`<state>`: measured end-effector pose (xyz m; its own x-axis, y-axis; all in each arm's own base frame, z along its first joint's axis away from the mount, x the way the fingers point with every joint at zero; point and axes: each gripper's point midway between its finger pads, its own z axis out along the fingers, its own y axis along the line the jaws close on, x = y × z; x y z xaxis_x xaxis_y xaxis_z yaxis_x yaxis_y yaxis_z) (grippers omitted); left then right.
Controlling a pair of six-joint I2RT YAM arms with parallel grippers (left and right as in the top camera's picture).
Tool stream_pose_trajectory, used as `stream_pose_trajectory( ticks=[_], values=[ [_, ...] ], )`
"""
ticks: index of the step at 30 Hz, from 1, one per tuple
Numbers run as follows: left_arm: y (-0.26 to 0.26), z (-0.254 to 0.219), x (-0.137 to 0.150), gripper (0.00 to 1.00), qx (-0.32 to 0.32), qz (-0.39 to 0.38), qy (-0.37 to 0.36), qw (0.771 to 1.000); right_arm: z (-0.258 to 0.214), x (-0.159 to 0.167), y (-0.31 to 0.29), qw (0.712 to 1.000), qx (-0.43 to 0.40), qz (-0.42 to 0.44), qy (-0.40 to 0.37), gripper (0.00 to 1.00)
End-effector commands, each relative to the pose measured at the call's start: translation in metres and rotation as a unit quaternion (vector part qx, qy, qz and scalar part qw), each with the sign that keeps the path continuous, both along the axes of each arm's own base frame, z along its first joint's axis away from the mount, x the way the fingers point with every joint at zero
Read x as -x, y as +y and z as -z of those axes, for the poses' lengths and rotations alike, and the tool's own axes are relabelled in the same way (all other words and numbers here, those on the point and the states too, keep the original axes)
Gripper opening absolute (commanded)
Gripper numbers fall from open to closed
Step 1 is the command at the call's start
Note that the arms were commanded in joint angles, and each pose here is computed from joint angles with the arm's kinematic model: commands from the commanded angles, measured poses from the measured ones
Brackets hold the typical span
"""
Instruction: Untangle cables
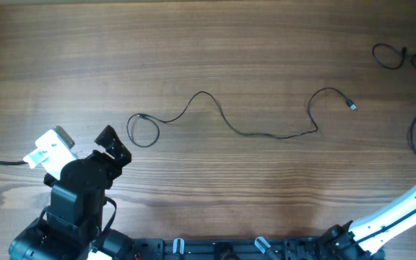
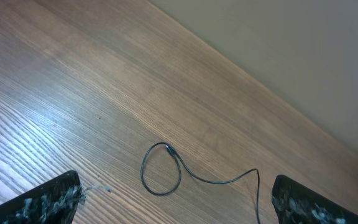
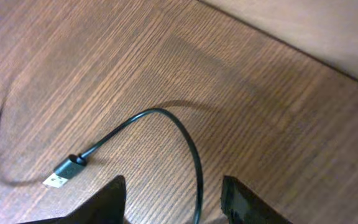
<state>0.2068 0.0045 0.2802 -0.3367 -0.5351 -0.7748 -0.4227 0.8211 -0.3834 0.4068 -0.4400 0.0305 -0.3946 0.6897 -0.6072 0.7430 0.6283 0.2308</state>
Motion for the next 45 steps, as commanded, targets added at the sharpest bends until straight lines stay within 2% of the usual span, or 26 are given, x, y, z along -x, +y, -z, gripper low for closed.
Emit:
stream_pose_trajectory(
  ticks=[1,5,13,14,16,17,20,26,30,33,35,39,45],
  values=[
    [0.002,-0.001,0.0,1.0,-0.004,-0.004,-0.001,1.0,0.024,-0.017,0.017,0.999,-0.025,-0.035,-0.017,0.25],
    [0.002,-0.001,0.0,1.0,-0.004,-0.004,-0.001,1.0,0.014,-0.029,0.015,0.998,-0.025,-0.024,-0.05,0.04],
    [0.002,-0.001,0.0,1.0,-0.004,-0.004,-0.001,1.0,-0.019,-0.086,0.037,0.991,0.006,-0.064,-0.116,0.04],
    [0.002,-0.001,0.0,1.0,-0.004,-0.004,-0.001,1.0,-0.019,-0.09,0.043,0.991,0.005,-0.069,-0.115,0.13],
    [0.002,-0.001,0.0,1.0,-0.004,-0.004,-0.001,1.0,-0.013,-0.098,0.06,0.991,-0.004,-0.082,-0.102,0.62],
    [0.002,-0.001,0.0,1.0,-0.004,-0.004,-0.001,1.0,-0.013,-0.1,0.065,0.991,-0.006,-0.085,-0.099,1.0],
    [0.002,-0.001,0.0,1.0,-0.004,-0.004,-0.001,1.0,-0.042,-0.102,0.072,0.99,-0.001,-0.089,-0.107,1.0],
    [0.002,-0.001,0.0,1.0,-0.004,-0.004,-0.001,1.0,-0.151,-0.086,0.083,0.985,0.036,-0.09,-0.144,1.0],
    [0.002,-0.001,0.0,1.0,-0.004,-0.004,-0.001,1.0,-0.194,-0.068,0.128,0.985,0.01,-0.111,-0.13,1.0],
    [0.002,-0.001,0.0,1.0,-0.004,-0.004,-0.001,1.0,-0.189,-0.06,0.164,0.987,-0.035,-0.121,-0.096,1.0],
    [0.002,-0.001,0.0,1.0,-0.004,-0.004,-0.001,1.0,-0.177,-0.055,0.189,0.987,-0.095,-0.104,-0.074,1.0],
    [0.002,-0.001,0.0,1.0,-0.004,-0.004,-0.001,1.0,-0.137,-0.033,0.266,0.968,-0.21,-0.135,0.02,1.0],
    [0.002,-0.001,0.0,1.0,-0.004,-0.004,-0.001,1.0,-0.077,-0.007,0.359,0.937,-0.242,-0.208,0.144,0.99]
  ],
)
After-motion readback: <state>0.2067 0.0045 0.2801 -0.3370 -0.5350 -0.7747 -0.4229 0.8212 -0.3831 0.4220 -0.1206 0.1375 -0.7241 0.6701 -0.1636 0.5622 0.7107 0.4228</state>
